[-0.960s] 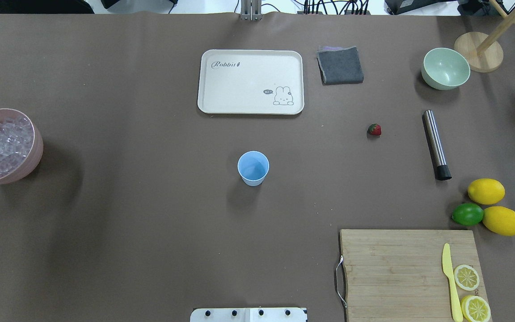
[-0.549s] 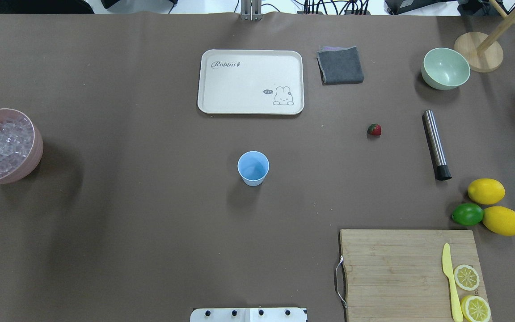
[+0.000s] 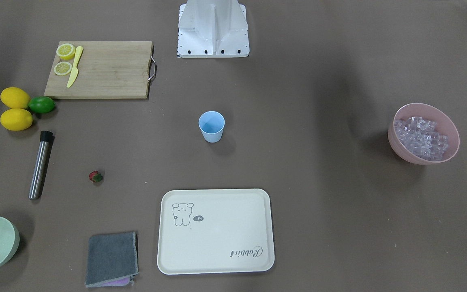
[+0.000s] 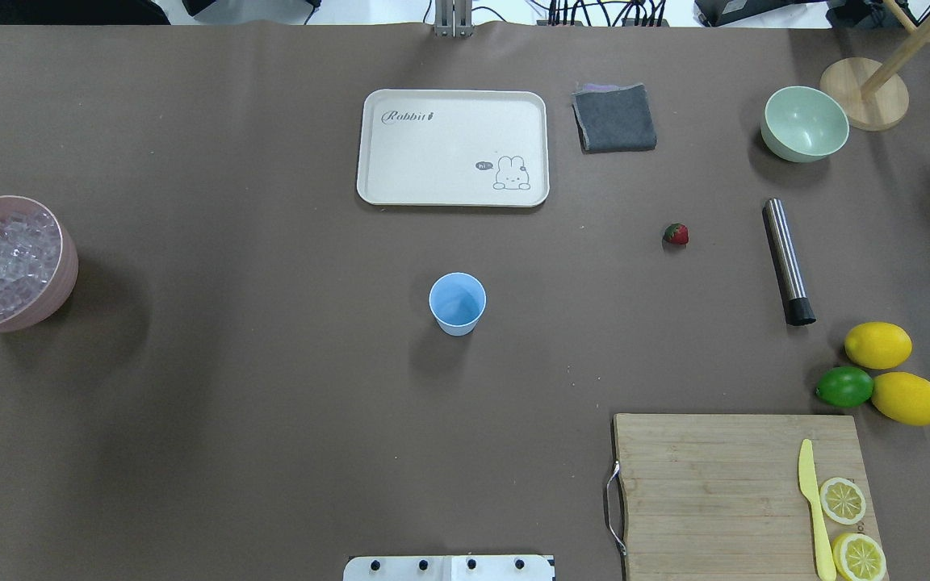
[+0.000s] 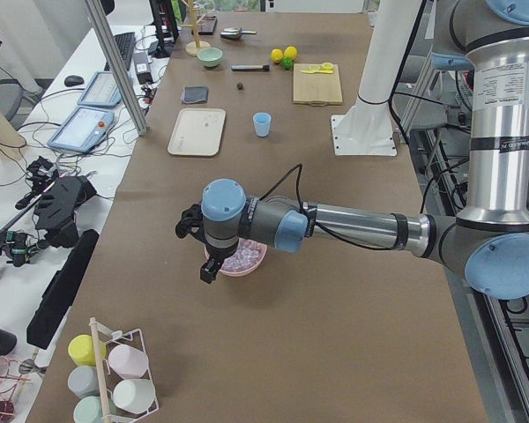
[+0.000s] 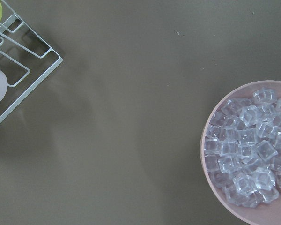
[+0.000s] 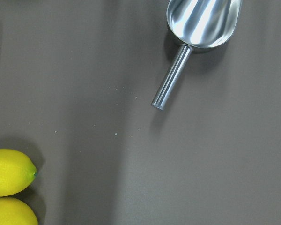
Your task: Mash ice and strawberries in cup
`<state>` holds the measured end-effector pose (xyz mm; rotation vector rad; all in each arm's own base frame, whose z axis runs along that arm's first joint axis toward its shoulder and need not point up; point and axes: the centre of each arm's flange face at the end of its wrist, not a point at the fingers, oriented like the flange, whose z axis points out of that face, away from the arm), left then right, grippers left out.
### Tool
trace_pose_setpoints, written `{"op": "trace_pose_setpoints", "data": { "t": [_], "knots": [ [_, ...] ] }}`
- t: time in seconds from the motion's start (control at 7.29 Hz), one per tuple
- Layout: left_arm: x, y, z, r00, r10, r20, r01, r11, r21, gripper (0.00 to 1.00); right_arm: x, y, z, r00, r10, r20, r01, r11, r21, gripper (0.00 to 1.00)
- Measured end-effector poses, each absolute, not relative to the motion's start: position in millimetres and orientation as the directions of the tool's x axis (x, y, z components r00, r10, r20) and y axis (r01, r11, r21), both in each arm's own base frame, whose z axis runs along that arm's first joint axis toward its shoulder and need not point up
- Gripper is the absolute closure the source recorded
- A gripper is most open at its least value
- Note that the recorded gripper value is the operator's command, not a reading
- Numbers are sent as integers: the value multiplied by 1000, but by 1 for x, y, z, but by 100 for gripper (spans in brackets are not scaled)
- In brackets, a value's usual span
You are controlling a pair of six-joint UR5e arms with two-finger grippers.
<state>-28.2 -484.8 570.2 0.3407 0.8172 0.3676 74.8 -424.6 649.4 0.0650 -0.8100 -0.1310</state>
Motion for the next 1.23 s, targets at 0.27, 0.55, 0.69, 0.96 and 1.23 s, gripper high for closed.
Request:
{"op": "trace_pose_setpoints", "data": {
  "t": [0.27, 0.55, 0.69, 0.96, 1.23],
  "knots": [
    [0, -468, 571, 620, 534, -575, -235, 825, 513, 3, 74, -424, 650, 676, -141, 723, 92, 990, 108, 0],
    [37, -452, 584, 618, 585, -525, -263, 783, 564, 5, 73, -424, 651, 667, -138, 732, 91, 990, 104, 0],
    [56, -449, 586, 604, 613, -510, -282, 762, 582, 8, 72, -423, 652, 656, -136, 743, 89, 991, 103, 0],
    [89, -445, 592, 581, 672, -459, -329, 710, 623, 20, 71, -423, 651, 647, -137, 750, 88, 991, 106, 0],
    [107, -445, 599, 564, 703, -432, -354, 679, 643, 25, 71, -423, 649, 646, -141, 750, 88, 990, 110, 0]
  ]
}}
